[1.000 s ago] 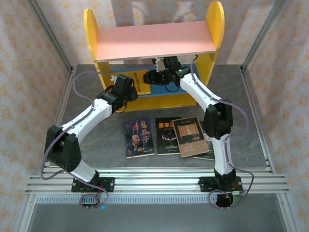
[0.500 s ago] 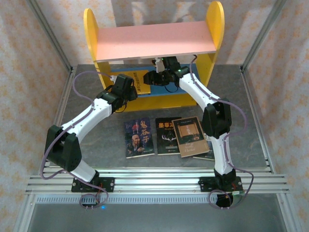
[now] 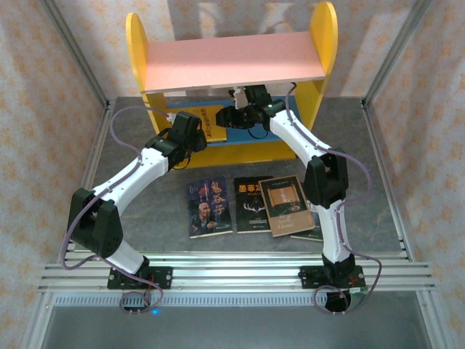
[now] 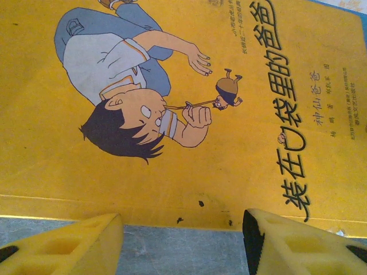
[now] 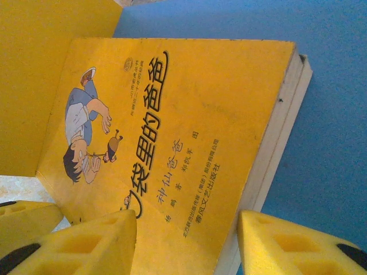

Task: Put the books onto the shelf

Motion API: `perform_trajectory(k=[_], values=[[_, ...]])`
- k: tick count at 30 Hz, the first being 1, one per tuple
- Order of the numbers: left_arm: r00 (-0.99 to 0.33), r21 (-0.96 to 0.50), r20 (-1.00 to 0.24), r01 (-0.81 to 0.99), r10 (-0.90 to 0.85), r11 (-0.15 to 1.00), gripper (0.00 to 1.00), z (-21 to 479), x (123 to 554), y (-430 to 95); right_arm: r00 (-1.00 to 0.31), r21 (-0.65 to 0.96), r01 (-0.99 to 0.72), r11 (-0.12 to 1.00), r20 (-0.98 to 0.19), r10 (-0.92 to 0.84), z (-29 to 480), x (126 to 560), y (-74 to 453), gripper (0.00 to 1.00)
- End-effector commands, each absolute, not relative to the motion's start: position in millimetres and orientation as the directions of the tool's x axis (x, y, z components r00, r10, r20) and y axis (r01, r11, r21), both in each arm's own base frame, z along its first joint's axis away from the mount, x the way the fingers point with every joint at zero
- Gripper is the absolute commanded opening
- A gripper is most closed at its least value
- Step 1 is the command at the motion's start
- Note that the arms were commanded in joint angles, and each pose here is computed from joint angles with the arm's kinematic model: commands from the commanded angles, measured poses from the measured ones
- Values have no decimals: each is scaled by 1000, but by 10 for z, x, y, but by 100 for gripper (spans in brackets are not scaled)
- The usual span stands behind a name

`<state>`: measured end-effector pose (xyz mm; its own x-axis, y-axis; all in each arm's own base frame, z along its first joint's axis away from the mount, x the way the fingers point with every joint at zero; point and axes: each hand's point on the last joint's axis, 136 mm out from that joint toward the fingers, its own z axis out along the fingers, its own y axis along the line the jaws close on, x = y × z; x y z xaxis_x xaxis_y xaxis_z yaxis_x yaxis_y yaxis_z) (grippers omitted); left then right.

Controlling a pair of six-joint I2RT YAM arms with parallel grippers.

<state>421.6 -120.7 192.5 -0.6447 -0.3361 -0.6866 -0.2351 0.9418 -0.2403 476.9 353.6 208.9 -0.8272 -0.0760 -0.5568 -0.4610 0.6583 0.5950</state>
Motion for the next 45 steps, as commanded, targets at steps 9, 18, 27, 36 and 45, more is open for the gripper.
perform_trajectory(k=[9, 18, 27, 36, 45], values=[[-595, -267, -721, -235, -356, 935, 58, 2204, 4081, -1071, -798, 598, -501, 626, -598, -67, 2304, 4781, 3624, 52], [-600, -291, -691, -279, -403, 915, 58, 2167, 3668, -908, -795, 576, -461, 675, -606, -25, 2378, 4759, 3312, 57], [-626, -343, -617, -331, -477, 879, 58, 1747, 2940, -726, -810, 544, -408, 733, -586, -16, 2203, 4116, 2867, 58], [-676, -357, -552, -337, -488, 871, 58, 1080, 2358, -801, -850, 500, -308, 809, -527, 3, 1526, 3162, 2825, 58], [-722, -399, -499, -300, -479, 867, 59, 711, 2228, -977, -878, 441, -285, 851, -476, -48, 935, 2711, 3075, 53]])
